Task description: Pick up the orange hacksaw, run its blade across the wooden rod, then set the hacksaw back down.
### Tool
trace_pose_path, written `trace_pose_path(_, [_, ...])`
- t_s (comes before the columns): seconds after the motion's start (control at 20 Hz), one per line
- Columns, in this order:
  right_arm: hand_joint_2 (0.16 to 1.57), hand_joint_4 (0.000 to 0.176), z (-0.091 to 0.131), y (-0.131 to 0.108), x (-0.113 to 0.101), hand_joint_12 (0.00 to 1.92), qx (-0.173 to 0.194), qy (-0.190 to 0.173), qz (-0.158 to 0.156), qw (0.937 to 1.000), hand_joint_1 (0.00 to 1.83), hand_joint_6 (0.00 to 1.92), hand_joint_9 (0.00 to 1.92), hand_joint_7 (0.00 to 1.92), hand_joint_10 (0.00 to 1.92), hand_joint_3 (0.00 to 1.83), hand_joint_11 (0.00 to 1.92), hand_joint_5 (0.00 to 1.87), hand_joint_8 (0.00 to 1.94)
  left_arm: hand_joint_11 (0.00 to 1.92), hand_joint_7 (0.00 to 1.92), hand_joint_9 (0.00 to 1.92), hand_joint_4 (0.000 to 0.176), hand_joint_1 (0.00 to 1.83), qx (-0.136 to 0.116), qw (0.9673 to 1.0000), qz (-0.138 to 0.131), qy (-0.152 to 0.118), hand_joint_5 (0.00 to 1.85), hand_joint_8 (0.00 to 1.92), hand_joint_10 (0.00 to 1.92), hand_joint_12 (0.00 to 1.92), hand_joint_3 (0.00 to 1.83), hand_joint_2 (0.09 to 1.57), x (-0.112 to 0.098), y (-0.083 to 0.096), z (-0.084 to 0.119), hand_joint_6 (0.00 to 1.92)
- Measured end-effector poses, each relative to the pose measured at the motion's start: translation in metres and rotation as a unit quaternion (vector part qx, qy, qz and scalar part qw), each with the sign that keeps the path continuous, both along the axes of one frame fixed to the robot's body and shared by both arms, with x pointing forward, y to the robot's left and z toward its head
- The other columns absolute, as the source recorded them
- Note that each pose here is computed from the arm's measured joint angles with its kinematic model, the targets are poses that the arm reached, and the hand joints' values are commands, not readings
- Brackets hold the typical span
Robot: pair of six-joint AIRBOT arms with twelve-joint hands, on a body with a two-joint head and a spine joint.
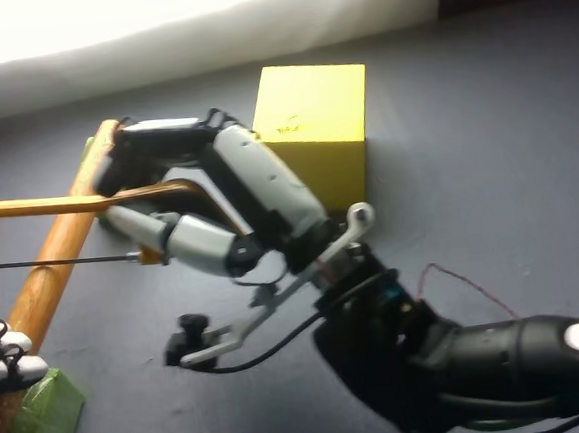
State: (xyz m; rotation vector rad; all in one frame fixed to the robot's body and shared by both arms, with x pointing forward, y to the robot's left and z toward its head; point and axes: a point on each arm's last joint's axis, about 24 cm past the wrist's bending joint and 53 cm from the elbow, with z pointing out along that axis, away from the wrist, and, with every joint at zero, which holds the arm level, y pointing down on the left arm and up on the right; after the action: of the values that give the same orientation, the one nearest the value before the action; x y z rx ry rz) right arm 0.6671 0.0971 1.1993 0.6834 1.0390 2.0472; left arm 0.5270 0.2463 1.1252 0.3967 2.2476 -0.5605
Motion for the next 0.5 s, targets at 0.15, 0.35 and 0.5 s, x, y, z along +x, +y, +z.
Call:
trace_pose_path(0.15, [1.15,0.000,-0.002,-0.018,0.000,1.18,-0.008,0.003,-0.009,0.9999,1.23,0.91,0.85,0.95,0.83,0.00,0.57,0.92,1.22,0.01,0.03,0.03,0.000,0.01,0.000,1.0000,-0.001,0.000,0.03,0.01,0.01,0.00,0.00,1.29,0.000,0.000,0.000,0.01])
trace_pose_path(0.35, [1.15,0.000,-0.006,-0.032,-0.006,1.17,-0.025,0.006,-0.009,0.9996,1.23,0.95,0.87,0.96,0.82,0.00,0.58,0.90,1.19,0.05,0.05,0.06,0.000,0.04,-0.001,1.0000,-0.001,0.000,0.05,0.00,0.01,0.03,0.00,1.28,0.000,0.000,0.000,0.00])
trace_pose_path(0.5, [1.14,0.000,-0.008,-0.044,-0.009,1.17,-0.033,0.008,-0.013,0.9993,1.23,0.94,0.89,0.97,0.81,0.00,0.60,0.91,1.18,0.00,0.03,0.04,0.000,0.03,0.000,1.0000,-0.002,0.001,0.03,0.00,0.00,0.01,0.00,1.28,0.000,0.000,0.000,0.00])
